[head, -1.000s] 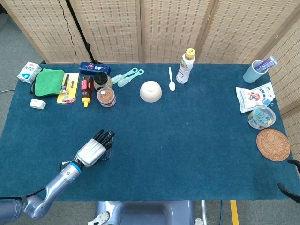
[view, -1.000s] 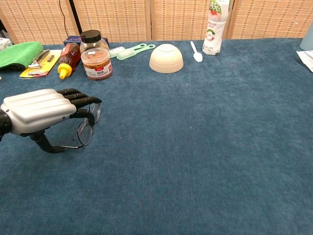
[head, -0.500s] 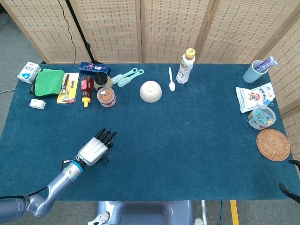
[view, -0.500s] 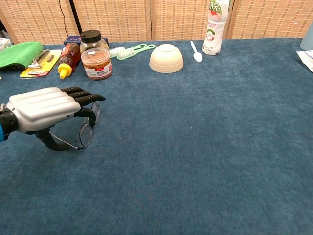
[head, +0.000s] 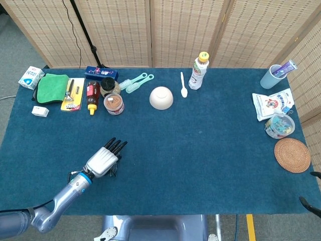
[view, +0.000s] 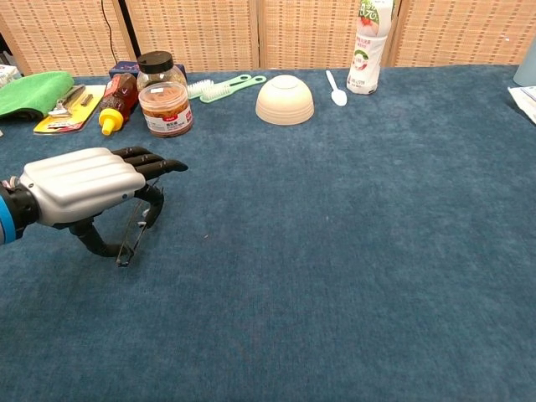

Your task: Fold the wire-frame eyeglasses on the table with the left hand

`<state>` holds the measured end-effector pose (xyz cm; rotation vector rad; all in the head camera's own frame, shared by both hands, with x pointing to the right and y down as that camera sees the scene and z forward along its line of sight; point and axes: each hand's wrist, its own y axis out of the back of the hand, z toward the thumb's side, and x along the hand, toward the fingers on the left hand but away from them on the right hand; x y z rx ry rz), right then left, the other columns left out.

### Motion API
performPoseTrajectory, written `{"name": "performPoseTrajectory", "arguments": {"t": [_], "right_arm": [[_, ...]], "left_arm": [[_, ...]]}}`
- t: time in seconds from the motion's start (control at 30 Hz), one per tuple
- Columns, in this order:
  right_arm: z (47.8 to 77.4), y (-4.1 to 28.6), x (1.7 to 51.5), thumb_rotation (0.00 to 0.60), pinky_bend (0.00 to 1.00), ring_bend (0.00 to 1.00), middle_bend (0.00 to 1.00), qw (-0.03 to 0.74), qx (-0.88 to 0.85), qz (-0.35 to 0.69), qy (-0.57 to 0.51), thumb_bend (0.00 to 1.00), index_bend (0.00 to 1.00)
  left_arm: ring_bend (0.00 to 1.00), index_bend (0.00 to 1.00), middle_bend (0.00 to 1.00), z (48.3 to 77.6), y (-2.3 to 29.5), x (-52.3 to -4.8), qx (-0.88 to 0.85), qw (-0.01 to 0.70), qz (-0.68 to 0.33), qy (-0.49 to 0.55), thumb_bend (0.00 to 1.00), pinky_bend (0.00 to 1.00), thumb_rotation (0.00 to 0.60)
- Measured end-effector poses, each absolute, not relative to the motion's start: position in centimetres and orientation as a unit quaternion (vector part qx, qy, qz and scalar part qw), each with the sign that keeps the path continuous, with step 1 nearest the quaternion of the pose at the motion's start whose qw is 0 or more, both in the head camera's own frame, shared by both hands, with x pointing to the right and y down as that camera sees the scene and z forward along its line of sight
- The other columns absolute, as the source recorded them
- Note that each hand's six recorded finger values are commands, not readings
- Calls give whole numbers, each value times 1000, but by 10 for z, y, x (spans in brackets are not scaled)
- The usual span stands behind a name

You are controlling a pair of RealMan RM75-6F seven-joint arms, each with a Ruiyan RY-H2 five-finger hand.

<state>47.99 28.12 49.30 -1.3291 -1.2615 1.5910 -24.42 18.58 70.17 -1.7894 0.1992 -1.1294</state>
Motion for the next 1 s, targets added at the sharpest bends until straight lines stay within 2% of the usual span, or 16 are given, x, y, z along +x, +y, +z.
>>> {"name": "performPoseTrajectory", "arguments": {"t": [0.13,0.27,0.37,0.63,0.73,1.0], "right_arm": [[493,281,480,600,279,161,100,350,-514,614,-487,14,300],[494,281,479,600,279,161,100,350,-514,614,-487,14,301],[493,281,478,600,279,161,100,350,-514,613,-486,14,301],[493,276,475,600,279,161,100,356,-518,607,-486,13,300],[494,273,473,600,279,161,100,359,-521,603,-485,14,300],[502,259,467,600,269,161,100,366,-538,590,-478,14,300]], "left_arm": [[0,541,1,700,186,-245,-736,487,-462,88,195,0,586],[0,531,1,700,186,-247,-736,487,-462,91,195,0,585],[0,451,1,700,186,-248,-735,487,-462,93,195,0,584],[0,85,0,689,180,-256,-739,476,-462,116,195,0,584],[0,27,0,679,178,-264,-745,460,-464,134,195,0,584],[0,21,0,641,174,-303,-739,428,-479,205,195,0,586]]}}
